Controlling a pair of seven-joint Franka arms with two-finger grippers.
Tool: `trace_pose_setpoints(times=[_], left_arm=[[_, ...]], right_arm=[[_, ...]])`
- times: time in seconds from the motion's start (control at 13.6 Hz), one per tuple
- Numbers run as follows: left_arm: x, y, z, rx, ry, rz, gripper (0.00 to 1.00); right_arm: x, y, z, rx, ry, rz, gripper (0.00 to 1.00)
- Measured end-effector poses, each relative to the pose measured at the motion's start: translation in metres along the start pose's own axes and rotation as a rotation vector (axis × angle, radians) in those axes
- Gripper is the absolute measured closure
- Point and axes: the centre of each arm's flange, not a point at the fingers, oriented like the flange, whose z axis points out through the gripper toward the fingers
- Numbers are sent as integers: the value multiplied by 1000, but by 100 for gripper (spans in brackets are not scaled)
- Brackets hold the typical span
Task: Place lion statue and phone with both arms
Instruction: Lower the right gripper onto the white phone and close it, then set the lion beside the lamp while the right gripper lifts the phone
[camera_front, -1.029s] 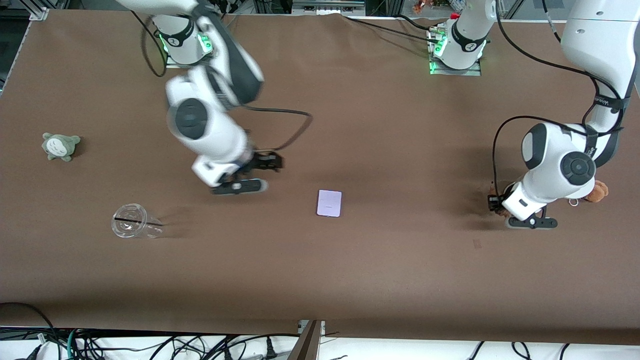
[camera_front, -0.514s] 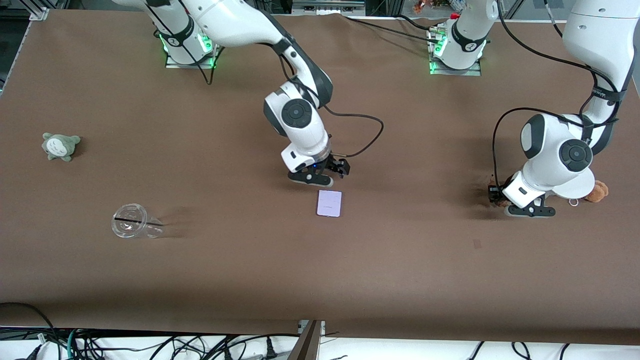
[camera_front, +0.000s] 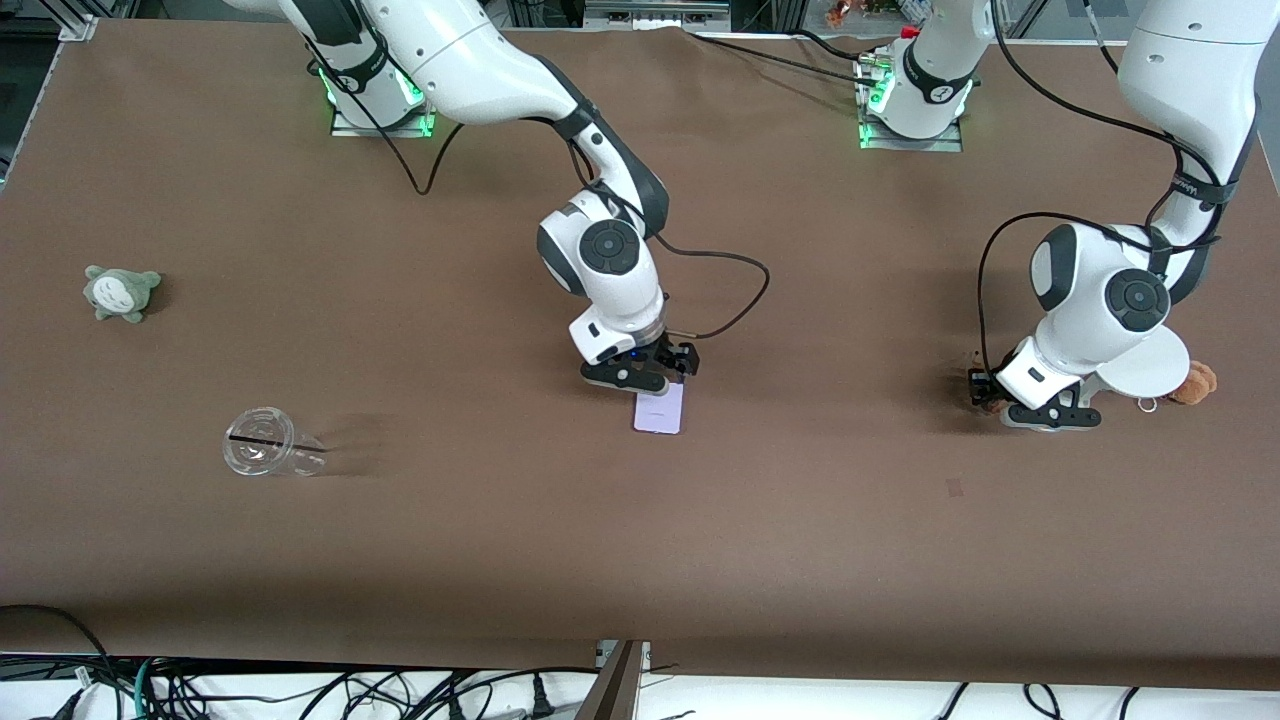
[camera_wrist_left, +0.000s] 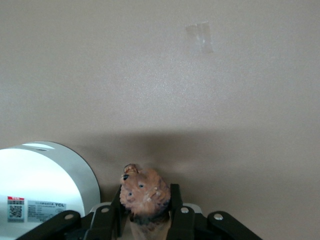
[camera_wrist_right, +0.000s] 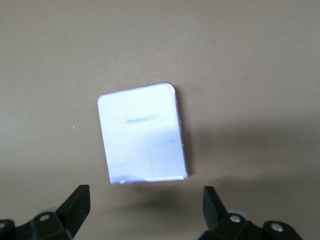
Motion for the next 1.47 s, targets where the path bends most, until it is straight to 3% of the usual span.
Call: trace_pose_setpoints(times=[0.51, 0.73, 1.03, 1.18, 1.25, 1.47], left_arm=[[-5, 1, 5, -5, 31, 0, 63], [-2, 1, 1, -3, 45, 0, 41], [4, 8, -17, 1, 30, 13, 1], [12, 19, -34, 1, 2, 26, 0], [17, 27, -43, 1, -10, 23, 0], [31, 54, -71, -4, -35, -8, 0]], right_arm=[[1, -8, 37, -22, 71, -78, 0], [0, -10, 40, -25, 94, -108, 0], [-2, -8, 47, -40, 112, -140, 0], [-2, -8, 47, -41, 115, -143, 2], [0, -8, 45, -41, 118, -142, 12], [3, -11, 40, -35, 125, -144, 14]])
